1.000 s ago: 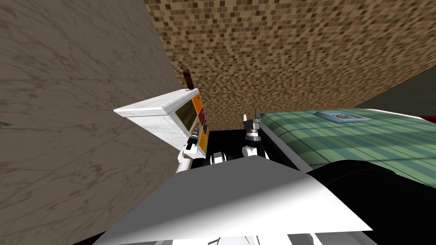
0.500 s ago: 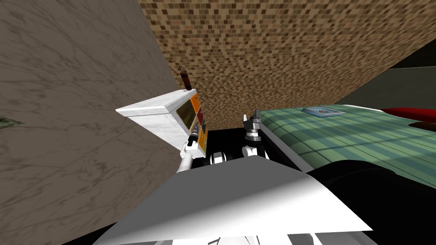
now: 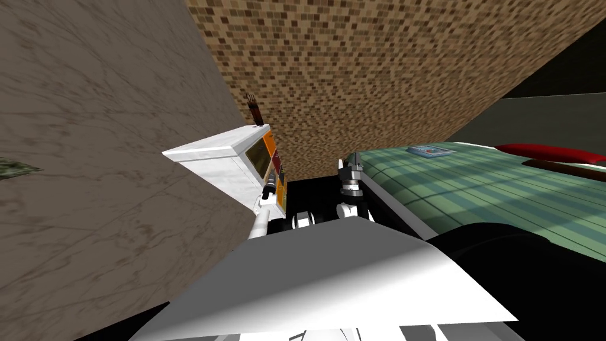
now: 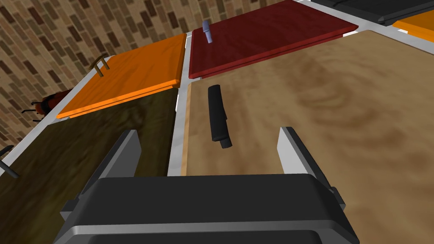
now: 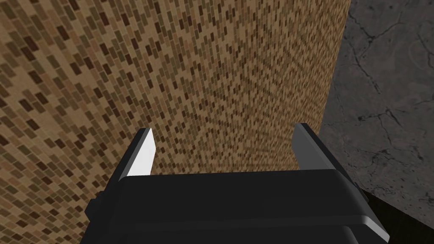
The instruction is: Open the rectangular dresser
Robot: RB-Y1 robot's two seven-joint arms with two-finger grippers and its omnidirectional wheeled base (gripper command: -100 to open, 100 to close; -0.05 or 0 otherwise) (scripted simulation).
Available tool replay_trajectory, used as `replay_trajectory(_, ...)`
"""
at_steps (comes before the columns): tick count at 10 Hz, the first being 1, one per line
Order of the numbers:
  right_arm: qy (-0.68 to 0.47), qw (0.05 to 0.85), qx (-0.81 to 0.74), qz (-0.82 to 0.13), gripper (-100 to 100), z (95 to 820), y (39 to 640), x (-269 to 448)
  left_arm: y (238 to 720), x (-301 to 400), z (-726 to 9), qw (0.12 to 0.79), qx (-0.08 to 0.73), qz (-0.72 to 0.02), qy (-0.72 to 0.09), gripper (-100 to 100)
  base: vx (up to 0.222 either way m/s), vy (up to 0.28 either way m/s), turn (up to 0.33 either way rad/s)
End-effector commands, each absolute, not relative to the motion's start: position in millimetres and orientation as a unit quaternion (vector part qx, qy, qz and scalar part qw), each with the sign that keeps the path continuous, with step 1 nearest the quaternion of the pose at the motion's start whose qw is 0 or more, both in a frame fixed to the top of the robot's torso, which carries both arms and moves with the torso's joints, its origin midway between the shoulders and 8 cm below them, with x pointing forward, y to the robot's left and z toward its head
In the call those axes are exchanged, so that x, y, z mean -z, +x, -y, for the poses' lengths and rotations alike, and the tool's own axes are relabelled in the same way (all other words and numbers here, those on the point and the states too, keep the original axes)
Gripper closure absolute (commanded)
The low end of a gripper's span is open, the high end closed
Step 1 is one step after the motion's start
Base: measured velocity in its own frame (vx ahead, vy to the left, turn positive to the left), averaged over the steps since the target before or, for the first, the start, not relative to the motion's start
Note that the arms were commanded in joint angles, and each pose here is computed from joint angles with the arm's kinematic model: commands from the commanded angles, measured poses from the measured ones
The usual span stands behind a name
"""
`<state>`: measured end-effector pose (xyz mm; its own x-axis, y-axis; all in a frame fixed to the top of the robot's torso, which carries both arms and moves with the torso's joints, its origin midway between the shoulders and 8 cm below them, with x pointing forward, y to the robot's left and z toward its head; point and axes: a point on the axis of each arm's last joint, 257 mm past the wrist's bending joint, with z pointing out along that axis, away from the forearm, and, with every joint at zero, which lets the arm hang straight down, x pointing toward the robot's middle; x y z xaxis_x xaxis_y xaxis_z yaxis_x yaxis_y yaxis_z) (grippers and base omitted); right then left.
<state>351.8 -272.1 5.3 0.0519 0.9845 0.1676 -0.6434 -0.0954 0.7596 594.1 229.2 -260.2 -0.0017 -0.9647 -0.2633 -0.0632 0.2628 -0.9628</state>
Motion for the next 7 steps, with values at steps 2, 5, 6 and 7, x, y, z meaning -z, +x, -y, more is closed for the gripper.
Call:
replay_trajectory(2, 0.36, 0.629, -0.646, -0.237, 0, 272, 352, -5, 613, 250, -229, 0.554, 0.41, -0.566, -0.453, -100, -0.065, 0.042, -0.107)
replay_trajectory(5, 0.36, 0.629, -0.646, -0.237, 0, 272, 352, -5, 595, 253, -232, 0.553, 0.413, -0.576, -0.439, 100, 0.065, -0.031, 0.12)
replay_trajectory(6, 0.36, 0.629, -0.646, -0.237, 0, 272, 352, -5, 596, 246, -232, 0.557, 0.415, -0.572, -0.436, 100, 0.079, -0.068, 0.133)
replay_trajectory(7, 0.36, 0.629, -0.646, -0.237, 0, 272, 352, -5, 586, 252, -231, 0.552, 0.416, -0.58, -0.431, 100, 0.058, -0.066, 0.138)
